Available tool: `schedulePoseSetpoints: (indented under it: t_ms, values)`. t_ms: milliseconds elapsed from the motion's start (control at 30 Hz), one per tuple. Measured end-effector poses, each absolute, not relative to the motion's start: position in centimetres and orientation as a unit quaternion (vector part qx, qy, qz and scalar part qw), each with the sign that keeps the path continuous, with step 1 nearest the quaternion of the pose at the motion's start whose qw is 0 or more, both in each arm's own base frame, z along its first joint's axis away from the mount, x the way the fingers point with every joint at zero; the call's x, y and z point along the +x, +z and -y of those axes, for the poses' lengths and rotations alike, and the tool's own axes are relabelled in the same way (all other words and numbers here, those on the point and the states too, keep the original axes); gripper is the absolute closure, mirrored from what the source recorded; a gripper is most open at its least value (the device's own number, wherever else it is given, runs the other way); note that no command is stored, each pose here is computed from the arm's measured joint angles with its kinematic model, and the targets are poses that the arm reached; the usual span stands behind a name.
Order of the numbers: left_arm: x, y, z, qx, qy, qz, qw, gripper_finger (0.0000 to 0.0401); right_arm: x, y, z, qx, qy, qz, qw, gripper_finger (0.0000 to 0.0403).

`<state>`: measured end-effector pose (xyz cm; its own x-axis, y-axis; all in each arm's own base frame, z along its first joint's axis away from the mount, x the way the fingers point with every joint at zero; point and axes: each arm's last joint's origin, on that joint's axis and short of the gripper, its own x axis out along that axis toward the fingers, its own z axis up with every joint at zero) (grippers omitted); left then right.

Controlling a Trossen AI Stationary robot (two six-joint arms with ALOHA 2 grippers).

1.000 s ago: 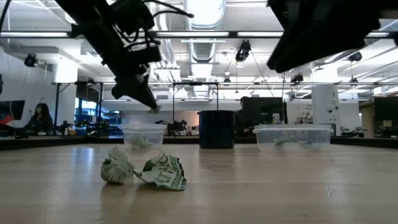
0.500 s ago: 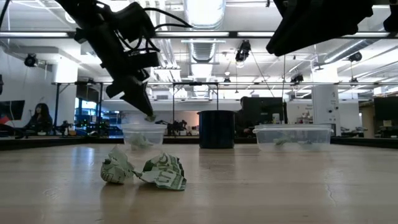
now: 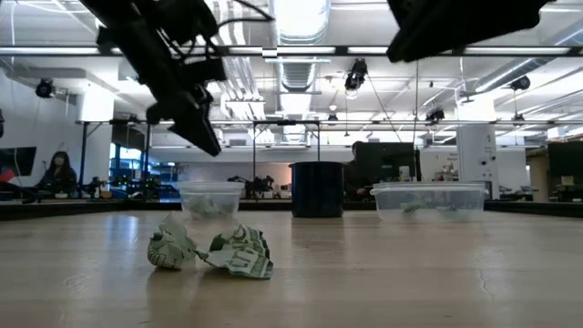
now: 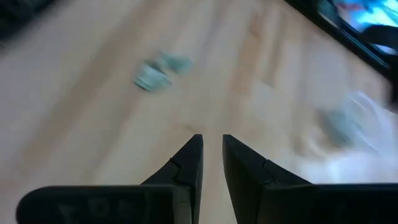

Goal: Pick and place items into bin
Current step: Put the green stevia packet into the right transparent bin

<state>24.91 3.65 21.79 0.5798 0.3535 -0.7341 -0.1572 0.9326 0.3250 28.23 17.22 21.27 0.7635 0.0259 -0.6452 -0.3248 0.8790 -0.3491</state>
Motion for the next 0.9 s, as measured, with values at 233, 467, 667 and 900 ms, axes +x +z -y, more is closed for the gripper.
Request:
schedulePoseSetpoints:
  t_ms: [233,467,667,900]
  values:
    - [23.3,23.8,0.2,0.105,0.099,-0.395,0.907,0.0324,30.7,19.1,-17.9,-0.221,0.157,-0.299,0.915,0.0351]
    - [21.5,24.2,4.5,0.114,0.087,-0.357,0.923,0.0324,34.1,17.1,-18.1,-0.187,0.212,-0.305,0.909,0.0351]
    - [20.2,23.2,6.5,0.122,0.102,-0.346,0.925,0.0324,37.3,15.5,-18.0,-0.158,0.204,-0.328,0.909,0.0351]
    - [20.0,23.6,7.5,0.109,0.091,-0.328,0.934,0.0324,39.5,13.9,-17.7,-0.123,0.226,-0.38,0.888,0.0351]
